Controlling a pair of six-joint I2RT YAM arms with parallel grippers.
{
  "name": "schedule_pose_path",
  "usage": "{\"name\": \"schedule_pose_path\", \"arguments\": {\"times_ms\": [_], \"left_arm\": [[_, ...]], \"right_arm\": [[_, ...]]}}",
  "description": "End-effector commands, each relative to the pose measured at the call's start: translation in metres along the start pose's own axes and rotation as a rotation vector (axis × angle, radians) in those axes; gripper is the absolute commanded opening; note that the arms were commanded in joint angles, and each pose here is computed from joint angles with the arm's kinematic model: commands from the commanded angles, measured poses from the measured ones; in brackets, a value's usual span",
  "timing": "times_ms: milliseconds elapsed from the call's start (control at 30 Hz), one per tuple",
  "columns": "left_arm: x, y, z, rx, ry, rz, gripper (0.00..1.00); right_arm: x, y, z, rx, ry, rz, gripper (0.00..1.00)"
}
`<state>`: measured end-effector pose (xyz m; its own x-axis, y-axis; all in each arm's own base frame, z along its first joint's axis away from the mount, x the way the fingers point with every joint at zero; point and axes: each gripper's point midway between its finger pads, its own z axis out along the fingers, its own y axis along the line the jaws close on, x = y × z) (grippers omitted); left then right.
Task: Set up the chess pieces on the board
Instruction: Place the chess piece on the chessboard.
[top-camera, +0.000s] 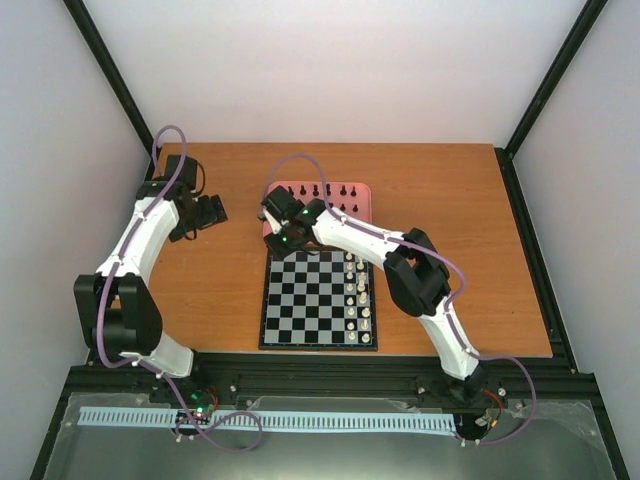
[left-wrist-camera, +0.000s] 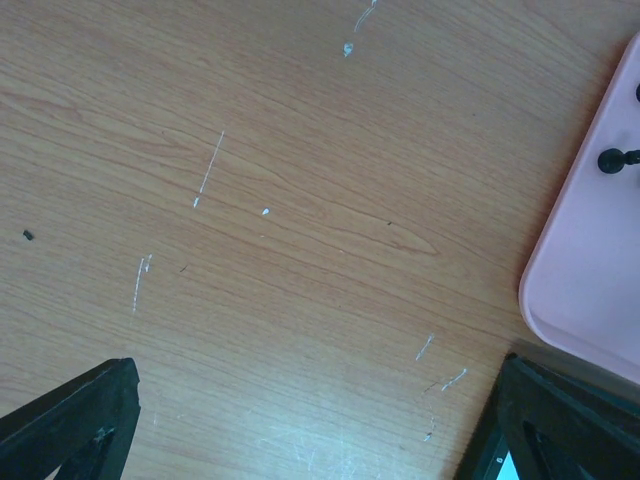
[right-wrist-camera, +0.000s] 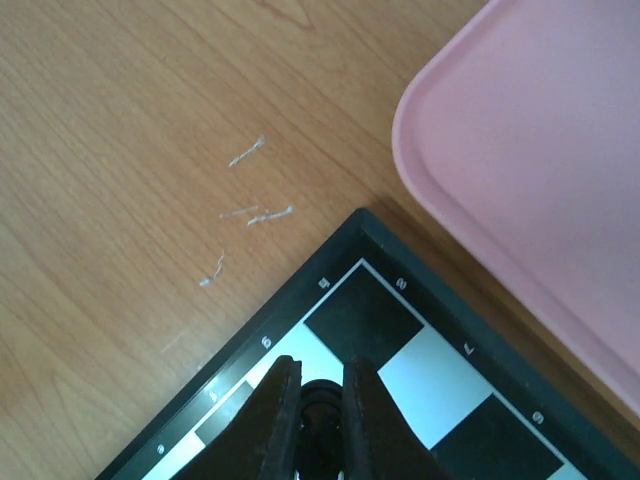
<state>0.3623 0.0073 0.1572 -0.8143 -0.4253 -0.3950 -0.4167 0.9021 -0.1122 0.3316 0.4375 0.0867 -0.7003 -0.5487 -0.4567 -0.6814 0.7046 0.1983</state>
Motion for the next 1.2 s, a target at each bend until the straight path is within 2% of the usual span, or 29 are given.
{"name": "schedule_pose_path", "arguments": {"times_ms": [0,467,1167], "left_arm": [[-0.003,-0.004,-0.008,0.031,-0.03,-0.005,1.0],[-0.009,-0.002,-0.016,0.033,-0.084,0.04,1.0],[-0.006,-0.001,-0.015,0.031,-0.086,0.064,1.0]], "right_arm": [[-0.009,0.003,0.003,0.006,-0.008,-0.001,0.03],[-0.007,-0.005,0.025,0.066,-0.007,-0.007,0.03],[-0.004,-0.01,0.041,0.082,0.019,-0.007,0.03]]}}
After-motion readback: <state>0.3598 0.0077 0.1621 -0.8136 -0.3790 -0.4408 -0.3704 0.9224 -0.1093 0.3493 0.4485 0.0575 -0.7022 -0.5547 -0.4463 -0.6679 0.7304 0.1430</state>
